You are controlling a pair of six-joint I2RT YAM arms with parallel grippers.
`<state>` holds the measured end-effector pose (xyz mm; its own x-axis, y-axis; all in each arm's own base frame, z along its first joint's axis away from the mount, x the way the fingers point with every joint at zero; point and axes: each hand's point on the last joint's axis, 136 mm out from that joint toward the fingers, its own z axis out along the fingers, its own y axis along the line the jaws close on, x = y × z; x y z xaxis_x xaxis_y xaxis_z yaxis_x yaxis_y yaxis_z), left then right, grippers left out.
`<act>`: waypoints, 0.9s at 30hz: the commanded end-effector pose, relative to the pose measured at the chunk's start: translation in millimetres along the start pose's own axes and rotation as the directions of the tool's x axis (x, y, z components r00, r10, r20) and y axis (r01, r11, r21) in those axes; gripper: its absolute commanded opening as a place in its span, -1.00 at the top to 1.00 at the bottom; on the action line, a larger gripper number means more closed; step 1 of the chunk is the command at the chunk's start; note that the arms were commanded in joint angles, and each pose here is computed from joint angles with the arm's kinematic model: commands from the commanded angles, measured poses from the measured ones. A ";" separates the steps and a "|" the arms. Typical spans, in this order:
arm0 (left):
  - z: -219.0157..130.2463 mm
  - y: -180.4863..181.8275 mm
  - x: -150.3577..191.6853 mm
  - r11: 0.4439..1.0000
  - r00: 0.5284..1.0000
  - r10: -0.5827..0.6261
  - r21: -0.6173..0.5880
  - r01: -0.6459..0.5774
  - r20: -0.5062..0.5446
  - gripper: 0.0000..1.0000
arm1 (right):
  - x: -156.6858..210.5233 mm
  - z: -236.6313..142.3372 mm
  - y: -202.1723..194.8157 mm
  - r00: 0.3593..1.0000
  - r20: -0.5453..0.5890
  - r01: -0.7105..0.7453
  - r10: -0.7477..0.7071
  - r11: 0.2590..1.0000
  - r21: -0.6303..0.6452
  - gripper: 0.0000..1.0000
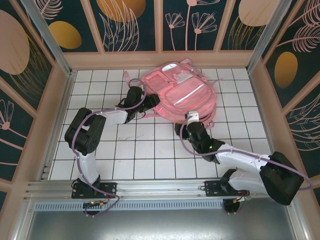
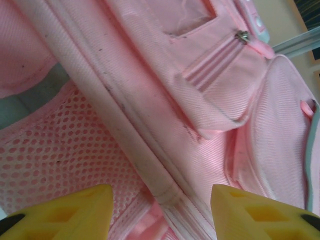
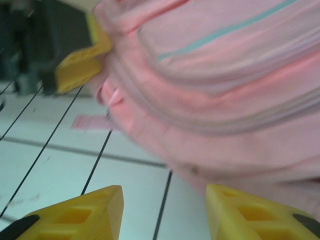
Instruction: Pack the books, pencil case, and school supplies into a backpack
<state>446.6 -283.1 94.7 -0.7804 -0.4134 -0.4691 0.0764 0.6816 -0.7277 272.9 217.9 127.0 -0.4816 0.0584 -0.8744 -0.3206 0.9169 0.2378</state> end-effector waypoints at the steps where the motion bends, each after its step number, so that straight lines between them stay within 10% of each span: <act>1: 10.2 -0.2 -1.1 0.998 0.998 -0.063 -0.001 0.063 -0.016 -0.06 | -4.3 -0.9 13.0 0.992 0.115 -0.055 0.058 0.998 -0.027 0.02; 9: 10.2 -8.4 -3.0 0.991 0.993 -0.121 0.053 0.121 -0.006 1.00 | 18.4 27.3 39.9 0.989 0.139 -0.046 0.059 0.994 -0.096 0.03; 27: -30.6 -70.4 -6.2 0.968 0.976 -0.211 0.153 0.199 0.063 1.00 | 37.4 75.0 47.8 0.975 0.214 -0.048 0.053 0.998 -0.032 0.17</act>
<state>429.1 -300.3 127.9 -0.7512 -0.5713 -0.3306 -0.0509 0.5495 -0.8340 292.0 288.1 59.7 -0.3679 0.1291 -0.9208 -0.3407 0.9027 0.2627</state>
